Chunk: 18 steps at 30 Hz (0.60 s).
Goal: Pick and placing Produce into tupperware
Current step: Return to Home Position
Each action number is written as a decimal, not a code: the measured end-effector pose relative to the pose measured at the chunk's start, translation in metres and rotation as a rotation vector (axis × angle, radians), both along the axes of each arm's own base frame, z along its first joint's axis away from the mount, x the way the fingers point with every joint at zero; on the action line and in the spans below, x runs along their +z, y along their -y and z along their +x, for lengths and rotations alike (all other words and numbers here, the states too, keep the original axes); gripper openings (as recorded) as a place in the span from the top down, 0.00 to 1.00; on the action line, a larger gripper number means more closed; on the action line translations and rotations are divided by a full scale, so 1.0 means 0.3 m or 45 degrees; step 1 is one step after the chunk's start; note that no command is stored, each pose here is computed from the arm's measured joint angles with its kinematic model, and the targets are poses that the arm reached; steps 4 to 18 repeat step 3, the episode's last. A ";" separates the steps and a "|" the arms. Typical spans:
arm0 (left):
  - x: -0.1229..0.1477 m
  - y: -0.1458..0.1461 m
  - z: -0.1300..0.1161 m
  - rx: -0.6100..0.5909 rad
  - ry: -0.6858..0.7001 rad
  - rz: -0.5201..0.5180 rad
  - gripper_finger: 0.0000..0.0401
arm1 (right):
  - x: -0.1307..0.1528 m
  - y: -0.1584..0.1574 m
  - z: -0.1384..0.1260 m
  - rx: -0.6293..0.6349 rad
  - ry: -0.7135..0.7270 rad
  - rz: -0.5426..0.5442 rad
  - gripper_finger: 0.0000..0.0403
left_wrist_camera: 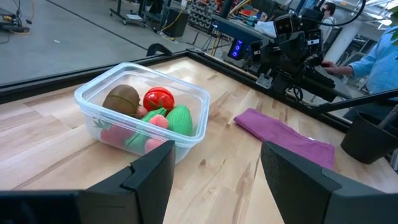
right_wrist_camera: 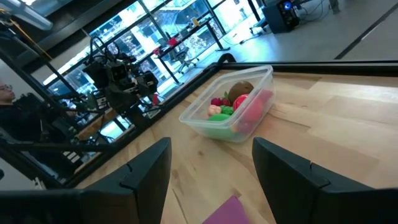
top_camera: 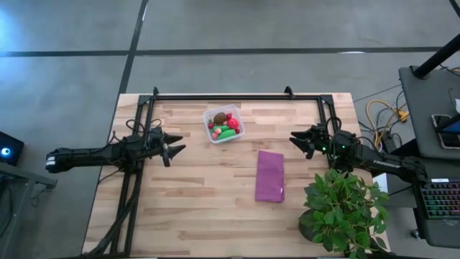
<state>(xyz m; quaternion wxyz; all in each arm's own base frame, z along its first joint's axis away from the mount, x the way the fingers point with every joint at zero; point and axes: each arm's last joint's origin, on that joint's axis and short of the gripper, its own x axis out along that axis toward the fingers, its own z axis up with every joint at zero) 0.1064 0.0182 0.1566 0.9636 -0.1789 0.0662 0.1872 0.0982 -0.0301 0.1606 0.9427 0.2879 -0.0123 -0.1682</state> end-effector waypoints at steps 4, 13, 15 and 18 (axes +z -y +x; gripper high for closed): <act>0.000 0.000 0.000 0.000 0.000 0.000 0.44 | 0.000 0.000 0.000 0.000 0.000 0.000 0.46; 0.000 0.000 0.000 0.000 0.000 0.000 0.44 | 0.000 0.000 0.000 0.000 0.000 0.000 0.46; 0.000 0.000 0.000 0.000 0.000 0.000 0.44 | 0.000 0.000 0.000 0.000 0.000 0.000 0.46; 0.000 0.000 0.000 0.000 0.000 0.000 0.44 | 0.000 0.000 0.000 0.000 0.000 0.000 0.46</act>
